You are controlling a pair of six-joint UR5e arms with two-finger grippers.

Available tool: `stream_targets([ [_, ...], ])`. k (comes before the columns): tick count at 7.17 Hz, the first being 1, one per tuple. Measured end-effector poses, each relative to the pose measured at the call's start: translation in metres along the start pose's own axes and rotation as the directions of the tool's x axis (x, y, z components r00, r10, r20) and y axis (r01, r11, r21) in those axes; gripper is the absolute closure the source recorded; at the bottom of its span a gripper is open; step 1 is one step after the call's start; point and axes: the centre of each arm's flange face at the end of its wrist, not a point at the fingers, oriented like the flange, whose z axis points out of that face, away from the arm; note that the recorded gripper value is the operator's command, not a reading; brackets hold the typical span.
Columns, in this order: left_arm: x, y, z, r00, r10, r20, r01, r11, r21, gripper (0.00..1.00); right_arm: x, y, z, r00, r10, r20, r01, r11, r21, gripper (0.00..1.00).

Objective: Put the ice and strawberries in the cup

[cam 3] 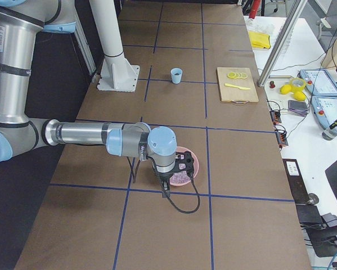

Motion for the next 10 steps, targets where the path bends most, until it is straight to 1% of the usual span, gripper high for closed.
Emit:
stream_targets([
  [3,-0.0051,0.0084,0.0065,1.000,-0.009,0.005,0.009,1.000,-0.016,0.00,-0.0001,0.0000,0.0000,1.000,0.001,0.001,-0.001,1.000,0.000,0.01],
  [10,-0.0067,0.0133,0.0088,1.000,-0.016,0.004,0.016,1.000,-0.022,0.00,-0.0002,0.0001,0.0001,1.000,0.005,0.003,-0.005,1.000,0.000,0.01],
])
